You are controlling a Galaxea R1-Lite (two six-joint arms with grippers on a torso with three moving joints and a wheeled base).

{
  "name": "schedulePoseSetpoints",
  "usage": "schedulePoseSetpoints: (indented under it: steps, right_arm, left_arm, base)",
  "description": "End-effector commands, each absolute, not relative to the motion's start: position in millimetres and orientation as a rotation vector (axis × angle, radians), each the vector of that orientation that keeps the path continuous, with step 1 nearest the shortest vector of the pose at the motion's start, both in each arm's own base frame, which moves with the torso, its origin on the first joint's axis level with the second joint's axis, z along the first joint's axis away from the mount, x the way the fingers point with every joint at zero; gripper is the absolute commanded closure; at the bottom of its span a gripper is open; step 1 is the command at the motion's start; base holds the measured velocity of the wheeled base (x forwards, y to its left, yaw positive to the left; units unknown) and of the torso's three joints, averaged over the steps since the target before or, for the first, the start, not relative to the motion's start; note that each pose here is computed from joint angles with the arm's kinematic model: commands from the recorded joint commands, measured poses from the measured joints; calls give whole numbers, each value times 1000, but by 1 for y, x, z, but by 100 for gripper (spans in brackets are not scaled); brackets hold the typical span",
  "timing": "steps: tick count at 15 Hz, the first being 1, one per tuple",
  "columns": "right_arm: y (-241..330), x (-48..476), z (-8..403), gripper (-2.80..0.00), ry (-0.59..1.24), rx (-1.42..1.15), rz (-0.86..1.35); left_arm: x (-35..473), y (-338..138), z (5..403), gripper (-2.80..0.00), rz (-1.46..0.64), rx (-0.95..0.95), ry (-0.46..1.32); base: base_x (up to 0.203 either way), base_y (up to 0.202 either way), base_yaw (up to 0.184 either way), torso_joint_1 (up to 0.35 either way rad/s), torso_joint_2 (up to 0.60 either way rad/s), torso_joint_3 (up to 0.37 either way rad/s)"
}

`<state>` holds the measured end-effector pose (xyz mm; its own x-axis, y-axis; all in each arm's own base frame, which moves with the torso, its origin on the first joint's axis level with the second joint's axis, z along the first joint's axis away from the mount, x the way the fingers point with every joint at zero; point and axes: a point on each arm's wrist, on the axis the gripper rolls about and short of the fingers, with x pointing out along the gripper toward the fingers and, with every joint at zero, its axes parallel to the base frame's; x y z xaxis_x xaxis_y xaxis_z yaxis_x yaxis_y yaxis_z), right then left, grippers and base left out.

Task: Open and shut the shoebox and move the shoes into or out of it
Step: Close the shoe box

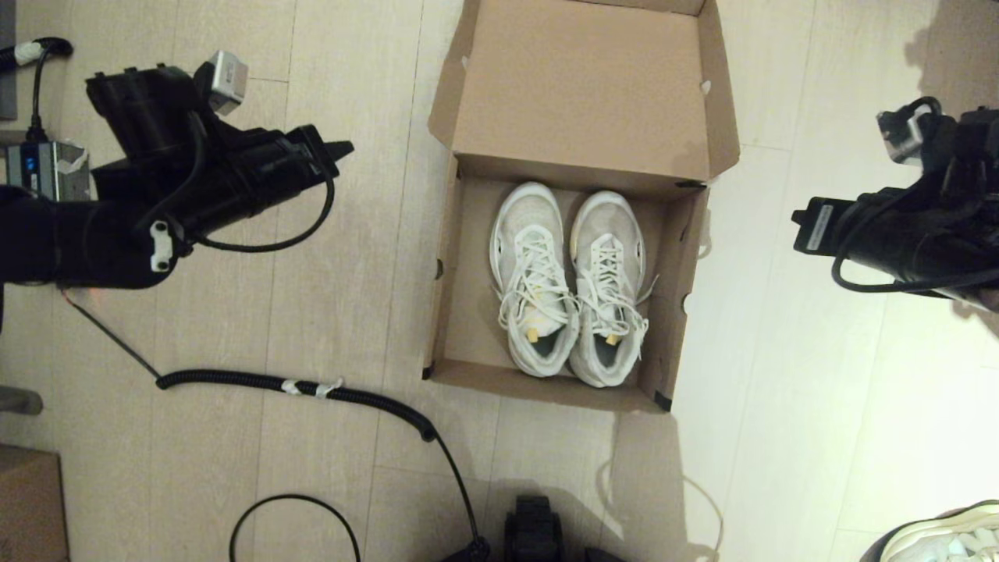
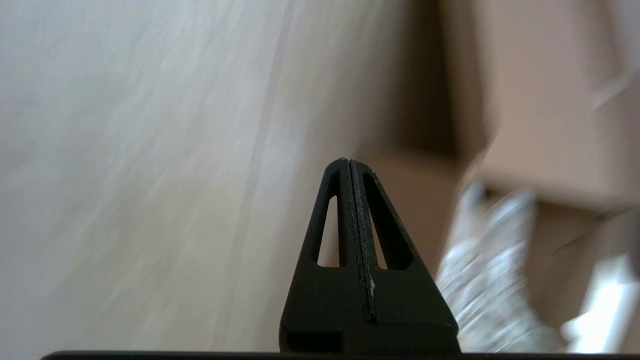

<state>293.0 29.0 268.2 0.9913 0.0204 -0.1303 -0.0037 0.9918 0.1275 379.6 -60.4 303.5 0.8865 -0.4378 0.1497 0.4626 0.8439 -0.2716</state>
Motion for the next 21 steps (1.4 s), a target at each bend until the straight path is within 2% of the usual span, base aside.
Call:
schedulePoseSetpoints:
  steps: [1,3,4,10,13,21]
  right_arm:
    - [5,301,270,0,142,157,207]
    - [-21,321,265,0,177,250,423]
    - [-29,338,270,0,169,321,451]
    - [-54,442,254,0,-6,607,359]
    - [-53,446,270,0,-45,800,383]
    - [-10,451,267,0,27,925,474]
  left_arm:
    - [412,-58,297,0,-513,-393,-83]
    - [441,-61,298,0,-552,-450,-133]
    - [454,-63,295,0,-568,-463,-155]
    - [470,-99,273,0,-709,-490,-157]
    - [466,-105,278,0,-726,-490,-166]
    - [458,-125,284,0,-782,-511,-197]
  base:
    - [0,0,0,0,0,0]
    - [0,0,0,0,0,0]
    - [0,0,0,0,0,0]
    - [0,0,0,0,0,0]
    - [0,0,0,0,0,0]
    - [0,0,0,0,0,0]
